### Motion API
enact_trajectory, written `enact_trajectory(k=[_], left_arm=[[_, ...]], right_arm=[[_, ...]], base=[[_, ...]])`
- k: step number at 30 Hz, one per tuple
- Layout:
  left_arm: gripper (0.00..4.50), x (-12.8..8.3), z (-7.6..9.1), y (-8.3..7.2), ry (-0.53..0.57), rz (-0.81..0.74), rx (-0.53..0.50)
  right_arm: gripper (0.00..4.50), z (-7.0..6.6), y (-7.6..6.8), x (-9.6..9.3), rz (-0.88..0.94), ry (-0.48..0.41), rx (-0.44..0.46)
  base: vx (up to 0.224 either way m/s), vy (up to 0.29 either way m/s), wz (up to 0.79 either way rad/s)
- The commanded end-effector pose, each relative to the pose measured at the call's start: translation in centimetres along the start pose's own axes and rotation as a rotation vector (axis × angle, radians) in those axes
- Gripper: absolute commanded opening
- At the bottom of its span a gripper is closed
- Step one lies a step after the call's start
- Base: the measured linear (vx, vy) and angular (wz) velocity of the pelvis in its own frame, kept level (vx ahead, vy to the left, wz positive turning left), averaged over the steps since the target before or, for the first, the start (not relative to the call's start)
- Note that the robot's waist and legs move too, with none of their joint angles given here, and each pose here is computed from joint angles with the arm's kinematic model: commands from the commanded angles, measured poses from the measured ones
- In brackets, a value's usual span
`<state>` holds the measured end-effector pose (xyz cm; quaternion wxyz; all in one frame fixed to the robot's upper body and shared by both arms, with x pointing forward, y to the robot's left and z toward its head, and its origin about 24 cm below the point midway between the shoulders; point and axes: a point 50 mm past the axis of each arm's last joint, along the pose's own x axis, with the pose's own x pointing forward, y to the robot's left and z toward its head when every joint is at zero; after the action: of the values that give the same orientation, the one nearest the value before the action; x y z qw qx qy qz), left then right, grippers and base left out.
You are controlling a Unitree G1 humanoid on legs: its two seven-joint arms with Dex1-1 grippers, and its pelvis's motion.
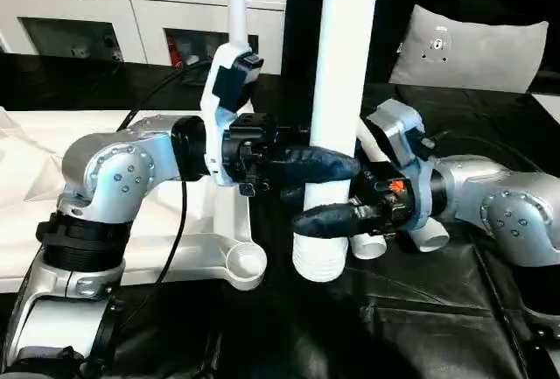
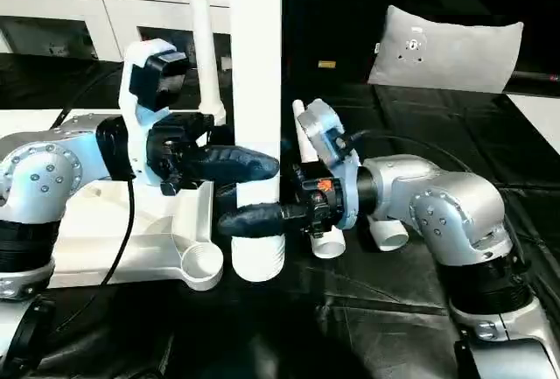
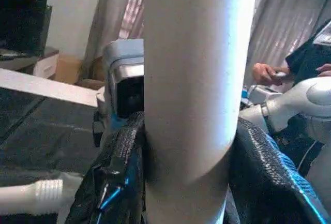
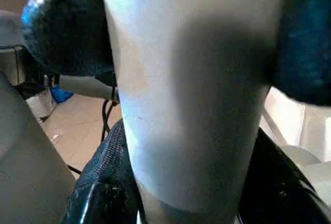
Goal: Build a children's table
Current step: Pick table leg
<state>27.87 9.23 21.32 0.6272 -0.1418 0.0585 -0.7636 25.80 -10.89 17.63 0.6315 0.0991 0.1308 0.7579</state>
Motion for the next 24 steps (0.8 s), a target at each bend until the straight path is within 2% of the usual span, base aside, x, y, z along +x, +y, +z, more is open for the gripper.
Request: enact_trajectory(k=[1,9,11,14,15,16,21,22,24], left_arm=[[1.9,0.05,1.12,0.06,0.0,0.036,0.074],[1.9,0.08,1.08,0.02,0.008,0.027,0.075],[1.9,0.1,1.06,0.02,0.011,0.025,0.075],[1.9,0.11,0.94,-0.08,0.021,0.017,0.074],[1.9,0.11,0.91,-0.12,0.024,0.015,0.073],[1.9,0.1,0.9,-0.1,0.025,0.014,0.073],[1.9,0.11,0.91,-0.11,0.026,0.008,0.072],[1.9,0.1,0.93,-0.11,0.026,0.007,0.072],[1.9,0.09,0.94,-0.11,0.027,0.006,0.072]], right_arm=[[2.61,-0.67,-0.01,0.46,0.003,0.048,0.024],[2.77,-0.54,-0.12,0.53,0.007,0.031,0.022],[2.48,-0.51,-0.16,0.51,0.009,0.023,0.03],[2.35,-0.28,-0.16,0.48,0.011,0.002,0.028],[2.1,-0.19,-0.15,0.47,0.011,-0.003,0.025],[2.04,-0.12,-0.18,0.45,0.007,-0.005,0.017],[2.02,0.03,-0.28,0.34,-0.007,-0.004,-0.008],[2.35,0.04,-0.29,0.18,-0.008,-0.005,-0.003],[2.7,0.05,-0.28,0.07,-0.006,-0.008,0.004]], base=[[0.0,0.0,0.0],[0.0,0.0,0.0],[0.0,0.0,0.0],[0.0,0.0,0.0],[0.0,0.0,0.0],[0.0,0.0,0.0],[0.0,0.0,0.0],[0.0,0.0,0.0],[0.0,0.0,0.0]])
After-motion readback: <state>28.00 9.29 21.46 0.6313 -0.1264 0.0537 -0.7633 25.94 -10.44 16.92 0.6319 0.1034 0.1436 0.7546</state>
